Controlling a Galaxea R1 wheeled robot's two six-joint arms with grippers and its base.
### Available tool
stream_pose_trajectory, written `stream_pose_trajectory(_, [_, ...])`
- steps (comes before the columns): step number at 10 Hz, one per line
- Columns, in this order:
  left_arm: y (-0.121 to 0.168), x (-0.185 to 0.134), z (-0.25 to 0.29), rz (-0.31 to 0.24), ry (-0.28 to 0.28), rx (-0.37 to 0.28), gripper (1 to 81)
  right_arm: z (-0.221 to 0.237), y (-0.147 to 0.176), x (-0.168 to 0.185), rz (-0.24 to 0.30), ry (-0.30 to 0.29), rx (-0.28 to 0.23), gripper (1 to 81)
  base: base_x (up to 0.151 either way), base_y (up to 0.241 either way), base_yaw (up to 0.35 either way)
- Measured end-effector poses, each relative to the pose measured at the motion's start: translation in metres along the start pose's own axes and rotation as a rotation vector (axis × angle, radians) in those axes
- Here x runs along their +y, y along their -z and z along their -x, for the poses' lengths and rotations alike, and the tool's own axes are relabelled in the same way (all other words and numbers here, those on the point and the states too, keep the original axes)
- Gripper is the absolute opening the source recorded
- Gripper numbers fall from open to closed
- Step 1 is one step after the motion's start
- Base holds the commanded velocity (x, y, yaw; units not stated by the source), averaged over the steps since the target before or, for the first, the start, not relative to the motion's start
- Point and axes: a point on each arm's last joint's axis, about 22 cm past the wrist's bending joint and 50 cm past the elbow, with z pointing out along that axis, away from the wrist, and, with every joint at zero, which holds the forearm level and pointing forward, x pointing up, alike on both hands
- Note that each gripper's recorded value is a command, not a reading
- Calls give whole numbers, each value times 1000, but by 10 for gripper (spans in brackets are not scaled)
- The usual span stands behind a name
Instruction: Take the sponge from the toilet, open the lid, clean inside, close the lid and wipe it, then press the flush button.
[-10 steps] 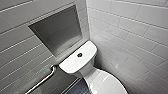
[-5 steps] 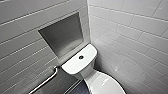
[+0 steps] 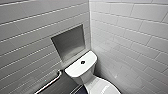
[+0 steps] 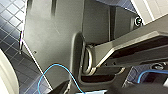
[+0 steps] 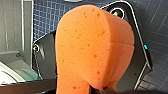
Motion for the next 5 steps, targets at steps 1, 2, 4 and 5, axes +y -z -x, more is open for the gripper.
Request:
stream_pose_trajectory(1, [3,1,0,-3,-9,14,811,3,1,-2,3,24,17,10,0,0,0])
stream_pose_trajectory(2, [5,3,-3,-4,-19,35,811,5,4,-1,13,47,37,10,0,0,0])
stream_pose_trajectory(4, [11,7,-10,0,-46,68,811,17,11,0,25,78,67,10,0,0,0])
stream_pose_trajectory(5, [13,8,-12,-2,-61,82,811,26,13,-6,15,90,78,10,0,0,0])
